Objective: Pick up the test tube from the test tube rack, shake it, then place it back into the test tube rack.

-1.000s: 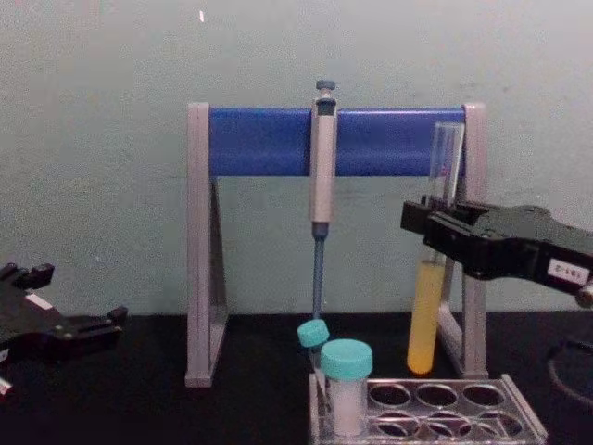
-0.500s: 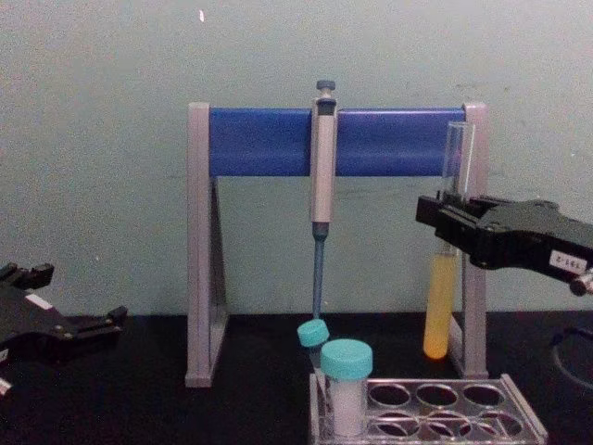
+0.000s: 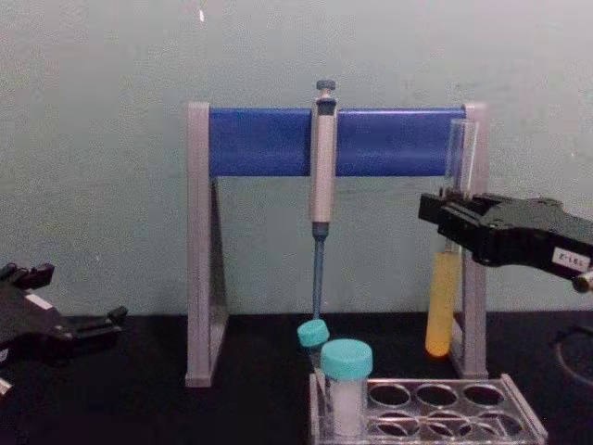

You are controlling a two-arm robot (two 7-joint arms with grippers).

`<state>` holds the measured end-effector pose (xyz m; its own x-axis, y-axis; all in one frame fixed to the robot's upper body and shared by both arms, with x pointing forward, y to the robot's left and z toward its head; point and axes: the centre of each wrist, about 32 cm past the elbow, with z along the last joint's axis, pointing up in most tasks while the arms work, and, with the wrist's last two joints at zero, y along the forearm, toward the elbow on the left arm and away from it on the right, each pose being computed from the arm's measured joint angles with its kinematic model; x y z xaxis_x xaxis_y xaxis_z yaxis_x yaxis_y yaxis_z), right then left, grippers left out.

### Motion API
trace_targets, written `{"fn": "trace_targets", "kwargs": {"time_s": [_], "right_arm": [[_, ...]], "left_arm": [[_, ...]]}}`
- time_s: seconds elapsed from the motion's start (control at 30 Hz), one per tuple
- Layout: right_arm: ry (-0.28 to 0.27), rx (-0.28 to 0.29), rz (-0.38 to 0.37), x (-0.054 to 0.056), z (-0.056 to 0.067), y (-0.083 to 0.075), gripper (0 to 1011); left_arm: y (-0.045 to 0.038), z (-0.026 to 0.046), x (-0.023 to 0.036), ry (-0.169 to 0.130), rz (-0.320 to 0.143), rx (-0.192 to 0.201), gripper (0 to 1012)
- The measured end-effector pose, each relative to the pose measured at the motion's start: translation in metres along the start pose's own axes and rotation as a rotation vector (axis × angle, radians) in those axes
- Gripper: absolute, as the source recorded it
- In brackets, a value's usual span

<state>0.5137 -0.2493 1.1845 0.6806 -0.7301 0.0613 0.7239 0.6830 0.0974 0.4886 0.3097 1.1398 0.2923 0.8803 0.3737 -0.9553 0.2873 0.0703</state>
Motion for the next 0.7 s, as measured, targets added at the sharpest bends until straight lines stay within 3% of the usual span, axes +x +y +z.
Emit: {"fn": "trace_targets", "kwargs": {"time_s": [0.37, 0.7], "right_arm": [[-0.024, -0.005, -0.034, 0.001, 0.004, -0.012, 232], [-0.044, -0.028, -0.044, -0.012, 0.011, -0.038, 232]], "left_arm": [[0.0000, 0.0000, 0.0000, 0.000, 0.000, 0.000, 1009], [0.0000, 0.0000, 0.0000, 0.000, 0.000, 0.000, 1009]]}}
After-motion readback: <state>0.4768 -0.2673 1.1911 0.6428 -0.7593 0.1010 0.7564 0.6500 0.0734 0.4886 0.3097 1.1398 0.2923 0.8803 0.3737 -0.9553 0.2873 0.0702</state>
